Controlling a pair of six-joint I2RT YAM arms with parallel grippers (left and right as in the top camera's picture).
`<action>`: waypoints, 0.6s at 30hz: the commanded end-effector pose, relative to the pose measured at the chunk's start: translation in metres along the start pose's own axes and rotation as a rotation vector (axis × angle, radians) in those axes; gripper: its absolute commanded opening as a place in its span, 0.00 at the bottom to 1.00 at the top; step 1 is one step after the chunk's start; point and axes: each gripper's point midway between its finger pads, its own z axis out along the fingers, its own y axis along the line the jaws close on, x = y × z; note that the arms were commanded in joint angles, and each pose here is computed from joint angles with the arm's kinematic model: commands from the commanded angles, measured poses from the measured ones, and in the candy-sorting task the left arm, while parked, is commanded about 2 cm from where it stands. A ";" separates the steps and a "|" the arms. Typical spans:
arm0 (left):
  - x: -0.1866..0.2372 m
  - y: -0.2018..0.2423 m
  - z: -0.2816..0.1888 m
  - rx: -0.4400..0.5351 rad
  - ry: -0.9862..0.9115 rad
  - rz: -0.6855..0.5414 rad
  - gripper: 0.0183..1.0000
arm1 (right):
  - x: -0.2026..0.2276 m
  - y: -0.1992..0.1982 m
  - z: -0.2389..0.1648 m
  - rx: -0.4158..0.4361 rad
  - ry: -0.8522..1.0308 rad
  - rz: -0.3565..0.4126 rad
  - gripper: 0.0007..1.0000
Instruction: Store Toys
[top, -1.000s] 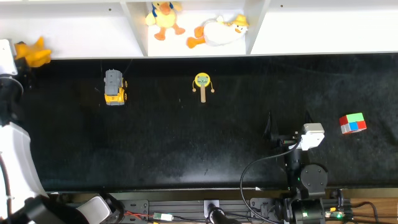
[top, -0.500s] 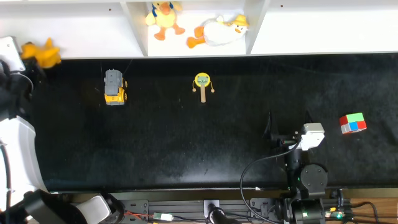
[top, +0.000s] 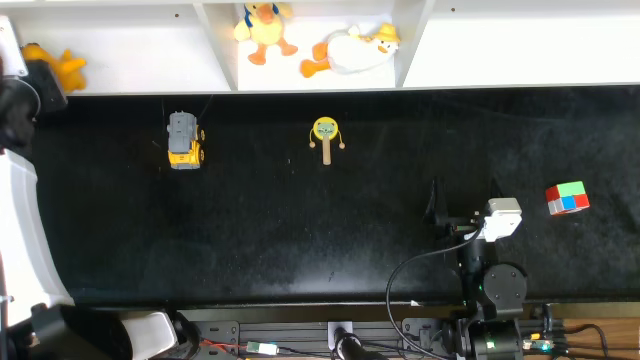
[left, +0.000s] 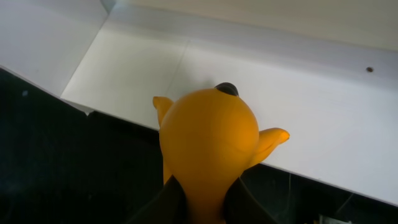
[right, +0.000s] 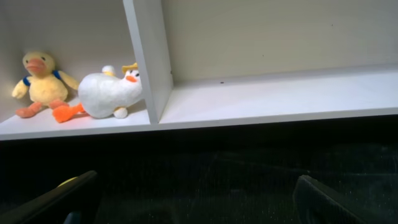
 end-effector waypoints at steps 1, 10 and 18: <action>-0.006 0.004 0.007 -0.023 -0.005 0.001 0.16 | 0.003 0.001 0.000 -0.006 -0.001 0.004 0.99; -0.008 0.005 0.024 -0.025 -0.015 0.001 0.16 | 0.003 0.001 0.000 -0.006 -0.001 0.004 0.99; -0.004 0.004 0.040 -0.015 0.000 -0.002 0.17 | 0.003 0.001 0.000 -0.006 -0.001 0.004 0.99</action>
